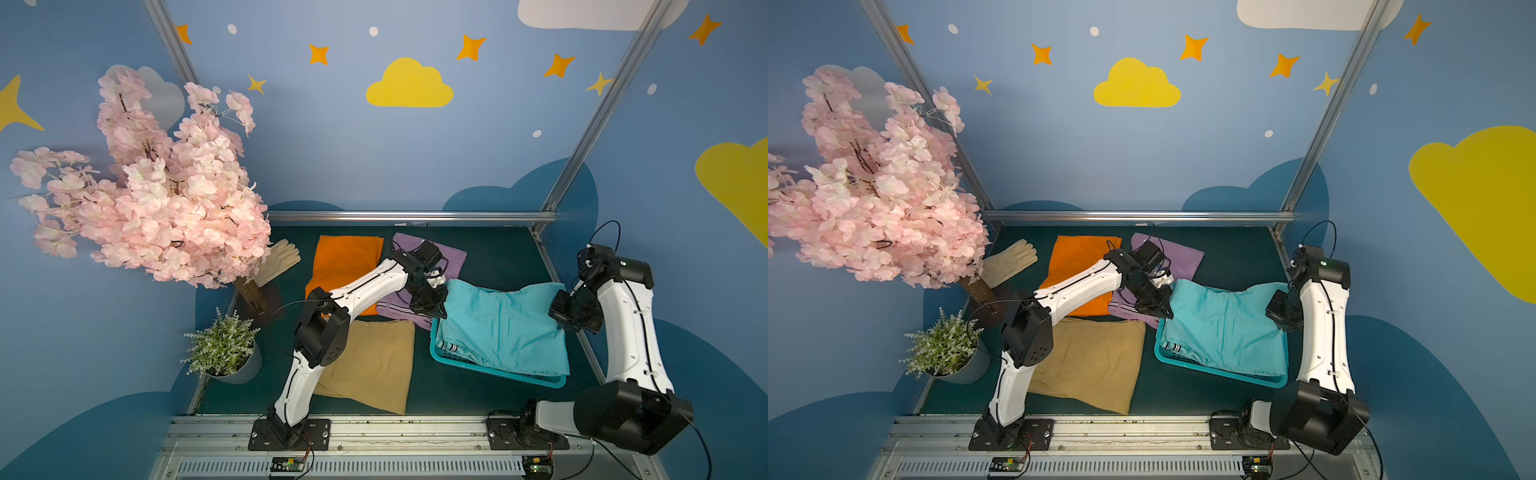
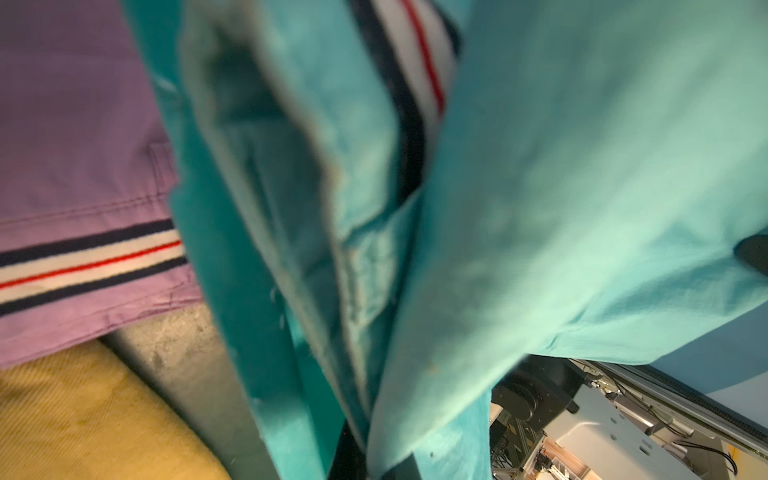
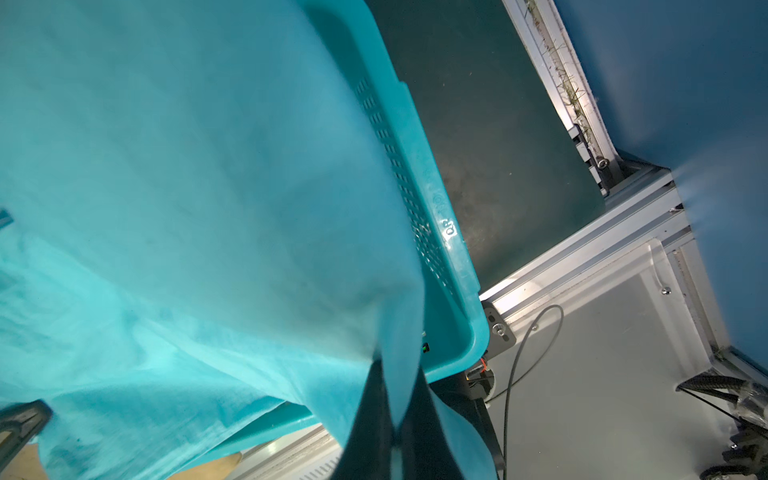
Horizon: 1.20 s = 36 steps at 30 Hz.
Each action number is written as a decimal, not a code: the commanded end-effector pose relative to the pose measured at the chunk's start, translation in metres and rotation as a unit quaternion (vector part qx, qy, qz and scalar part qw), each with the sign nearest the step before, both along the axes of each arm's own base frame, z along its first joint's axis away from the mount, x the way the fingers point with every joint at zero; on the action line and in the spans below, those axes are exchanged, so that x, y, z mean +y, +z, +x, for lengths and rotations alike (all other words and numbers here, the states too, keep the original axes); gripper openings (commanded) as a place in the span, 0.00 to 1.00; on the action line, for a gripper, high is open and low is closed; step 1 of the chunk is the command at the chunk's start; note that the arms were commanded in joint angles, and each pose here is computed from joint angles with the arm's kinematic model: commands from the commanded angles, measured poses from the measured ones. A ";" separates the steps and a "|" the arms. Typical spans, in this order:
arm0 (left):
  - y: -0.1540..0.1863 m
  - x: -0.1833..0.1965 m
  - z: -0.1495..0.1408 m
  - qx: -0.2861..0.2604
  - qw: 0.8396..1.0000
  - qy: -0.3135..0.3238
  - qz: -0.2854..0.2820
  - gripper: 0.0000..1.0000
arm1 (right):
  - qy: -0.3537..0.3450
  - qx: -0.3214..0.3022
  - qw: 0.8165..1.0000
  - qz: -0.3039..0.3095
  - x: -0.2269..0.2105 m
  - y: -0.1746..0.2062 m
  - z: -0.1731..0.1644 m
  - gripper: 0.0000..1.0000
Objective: Put the folded long pants in the basket
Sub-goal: Place the long pant in the basket.
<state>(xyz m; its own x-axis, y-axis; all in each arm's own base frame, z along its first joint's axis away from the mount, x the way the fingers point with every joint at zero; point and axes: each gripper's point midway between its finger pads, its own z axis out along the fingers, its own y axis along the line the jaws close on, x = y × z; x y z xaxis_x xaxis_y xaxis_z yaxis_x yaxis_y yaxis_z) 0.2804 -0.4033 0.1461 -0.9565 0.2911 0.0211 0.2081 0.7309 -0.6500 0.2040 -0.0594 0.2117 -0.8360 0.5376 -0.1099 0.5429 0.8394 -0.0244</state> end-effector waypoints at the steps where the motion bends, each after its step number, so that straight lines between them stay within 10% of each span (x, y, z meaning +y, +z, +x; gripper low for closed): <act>1: 0.033 0.015 -0.005 -0.006 1.000 -0.005 -0.018 0.02 | 0.005 0.007 0.998 -0.065 -0.009 0.009 -0.029 0.00; 22: -0.041 0.014 0.005 0.008 0.995 -0.009 0.096 0.06 | 0.028 0.182 0.978 -0.096 -0.027 -0.058 0.002 0.00; 36: -0.055 0.012 0.010 -0.006 0.992 -0.016 0.124 0.04 | 0.034 0.174 0.981 -0.081 -0.018 -0.091 0.014 0.00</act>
